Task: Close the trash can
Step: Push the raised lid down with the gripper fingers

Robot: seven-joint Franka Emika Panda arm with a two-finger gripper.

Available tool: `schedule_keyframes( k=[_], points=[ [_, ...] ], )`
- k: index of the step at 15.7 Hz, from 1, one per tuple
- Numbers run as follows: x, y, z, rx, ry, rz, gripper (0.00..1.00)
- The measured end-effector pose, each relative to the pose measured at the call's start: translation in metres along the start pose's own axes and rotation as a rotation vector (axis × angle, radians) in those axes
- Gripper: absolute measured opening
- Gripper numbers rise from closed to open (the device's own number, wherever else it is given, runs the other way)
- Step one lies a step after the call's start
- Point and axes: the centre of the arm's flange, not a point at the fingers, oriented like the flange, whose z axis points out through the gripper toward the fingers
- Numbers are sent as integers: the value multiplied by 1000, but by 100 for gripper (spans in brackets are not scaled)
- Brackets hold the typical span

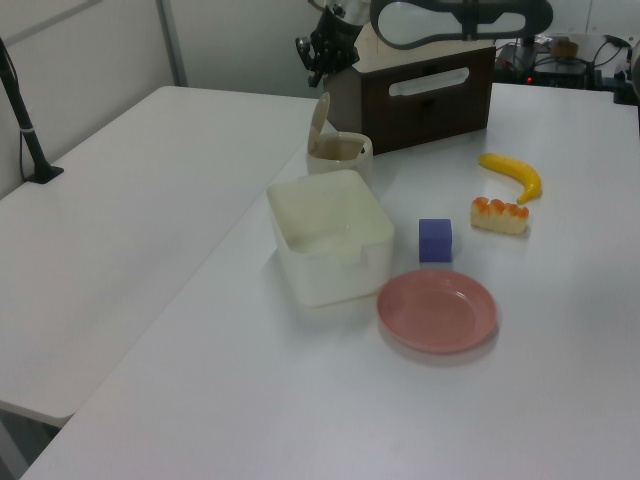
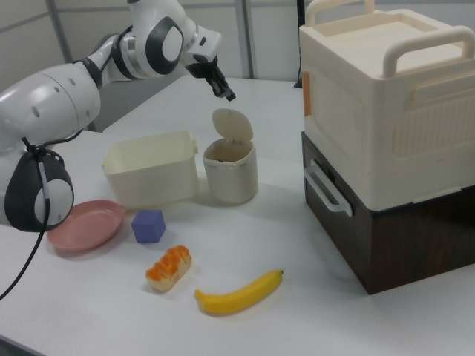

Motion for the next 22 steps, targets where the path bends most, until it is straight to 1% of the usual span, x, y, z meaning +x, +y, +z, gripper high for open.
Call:
schedule_keyframes(
  k=[3,7,10,12,17,19,22],
  points=[
    [-1,2,9,-16,8,-10,1],
    [-5,5,23,-57,35,-54,1],
    [-11,10,34,-96,5,-133,1],
    [-17,11,39,-109,-15,-181,1],
    [-29,10,34,-125,-49,-246,1],
    [-31,14,29,-156,-79,-283,1],
    [-32,18,27,-183,-106,-324,1]
  ],
)
